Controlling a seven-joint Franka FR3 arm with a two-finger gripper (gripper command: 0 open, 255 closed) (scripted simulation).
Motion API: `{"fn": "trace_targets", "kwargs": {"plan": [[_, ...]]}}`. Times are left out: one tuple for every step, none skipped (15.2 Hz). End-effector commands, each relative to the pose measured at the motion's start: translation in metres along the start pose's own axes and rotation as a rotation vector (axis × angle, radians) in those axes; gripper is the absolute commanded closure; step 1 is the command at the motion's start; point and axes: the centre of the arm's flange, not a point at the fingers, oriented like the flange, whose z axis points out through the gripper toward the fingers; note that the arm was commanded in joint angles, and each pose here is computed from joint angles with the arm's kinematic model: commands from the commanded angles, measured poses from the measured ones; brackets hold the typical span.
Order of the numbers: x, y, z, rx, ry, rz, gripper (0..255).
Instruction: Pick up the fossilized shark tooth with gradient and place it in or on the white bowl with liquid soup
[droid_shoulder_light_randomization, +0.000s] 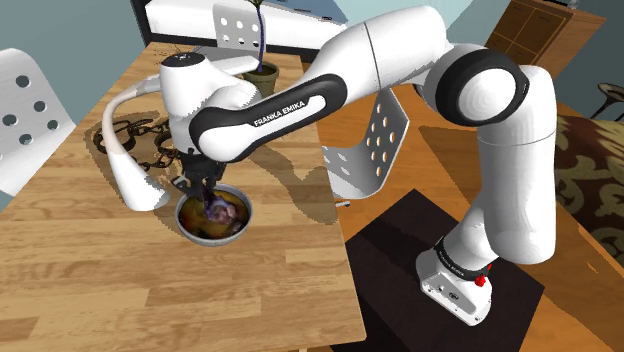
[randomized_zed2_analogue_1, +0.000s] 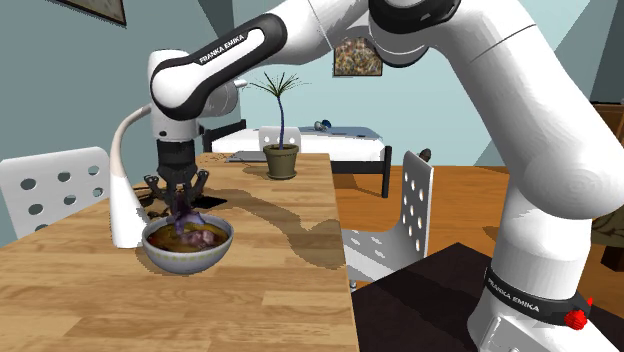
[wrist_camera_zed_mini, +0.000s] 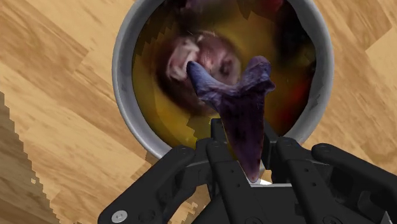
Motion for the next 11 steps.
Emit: {"fn": "trace_targets", "kwargs": {"plan": [[-0.0011,0.001,0.0065,0.0,0.0,0.0,255],[-0.0011,0.001,0.0065,0.0,0.0,0.0,255],[-0.0011,0.001,0.0065,0.0,0.0,0.0,255],[-0.0011,0.001,0.0065,0.0,0.0,0.0,255],[-0.0011,0.001,0.0065,0.0,0.0,0.0,255],[-0.0011,0.001,0.0065,0.0,0.0,0.0,255],[-0.0011,0.001,0.0065,0.0,0.0,0.0,255],[-0.0011,0.001,0.0065,0.0,0.0,0.0,255],[-0.0011,0.001,0.0065,0.0,0.0,0.0,0],[-0.0011,0.001,0.0065,0.0,0.0,0.0,0],[-0.0011,0.001,0.0065,0.0,0.0,0.0,0]]}}
